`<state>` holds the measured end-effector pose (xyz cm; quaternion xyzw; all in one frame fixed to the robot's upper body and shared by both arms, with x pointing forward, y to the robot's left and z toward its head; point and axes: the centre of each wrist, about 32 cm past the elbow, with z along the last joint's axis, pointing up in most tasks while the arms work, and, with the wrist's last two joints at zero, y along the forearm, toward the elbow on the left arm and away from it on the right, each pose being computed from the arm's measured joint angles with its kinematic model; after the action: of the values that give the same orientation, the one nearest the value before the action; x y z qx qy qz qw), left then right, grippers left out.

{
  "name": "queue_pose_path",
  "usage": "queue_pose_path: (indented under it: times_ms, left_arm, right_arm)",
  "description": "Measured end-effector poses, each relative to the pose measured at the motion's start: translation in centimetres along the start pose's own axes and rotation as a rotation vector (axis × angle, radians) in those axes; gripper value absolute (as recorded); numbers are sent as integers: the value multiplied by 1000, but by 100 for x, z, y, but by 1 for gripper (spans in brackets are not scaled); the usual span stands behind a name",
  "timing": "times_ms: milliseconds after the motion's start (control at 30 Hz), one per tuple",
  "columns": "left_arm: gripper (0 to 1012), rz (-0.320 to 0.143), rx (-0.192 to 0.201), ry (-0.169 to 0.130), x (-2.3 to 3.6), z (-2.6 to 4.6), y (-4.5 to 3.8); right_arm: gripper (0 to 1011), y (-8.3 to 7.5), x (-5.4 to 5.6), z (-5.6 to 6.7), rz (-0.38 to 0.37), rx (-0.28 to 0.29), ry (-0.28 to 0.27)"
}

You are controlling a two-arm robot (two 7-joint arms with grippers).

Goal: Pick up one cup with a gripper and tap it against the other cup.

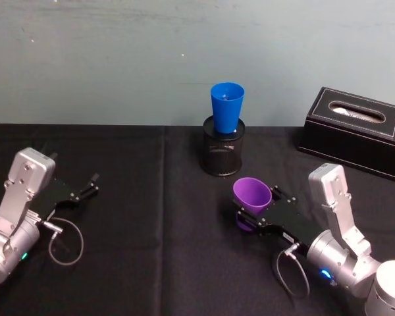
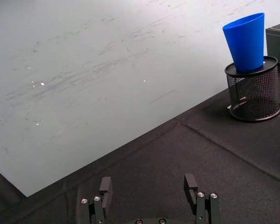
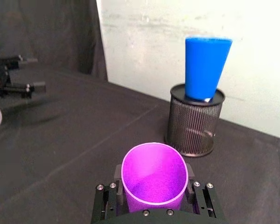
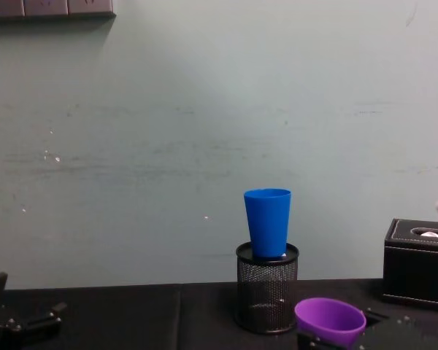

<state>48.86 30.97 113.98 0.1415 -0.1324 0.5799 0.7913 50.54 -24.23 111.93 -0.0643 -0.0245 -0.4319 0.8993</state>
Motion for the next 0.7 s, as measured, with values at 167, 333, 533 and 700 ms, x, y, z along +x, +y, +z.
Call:
queue_pose_path:
  times_ms: [167,333,533,700]
  left_arm:
    - [1011,0,0,0,0,0,0]
    - [1011,0,0,0,0,0,0]
    - [1011,0,0,0,0,0,0]
    - [1011,0,0,0,0,0,0]
  right_arm:
    - [730,-20,-2,24,-5,37,12]
    - [730,-45,-2,66,-6,80,13]
    - [730,-70,-13,117,-4,105,5]
    - [730,-93,-21,164,-16,119,-5]
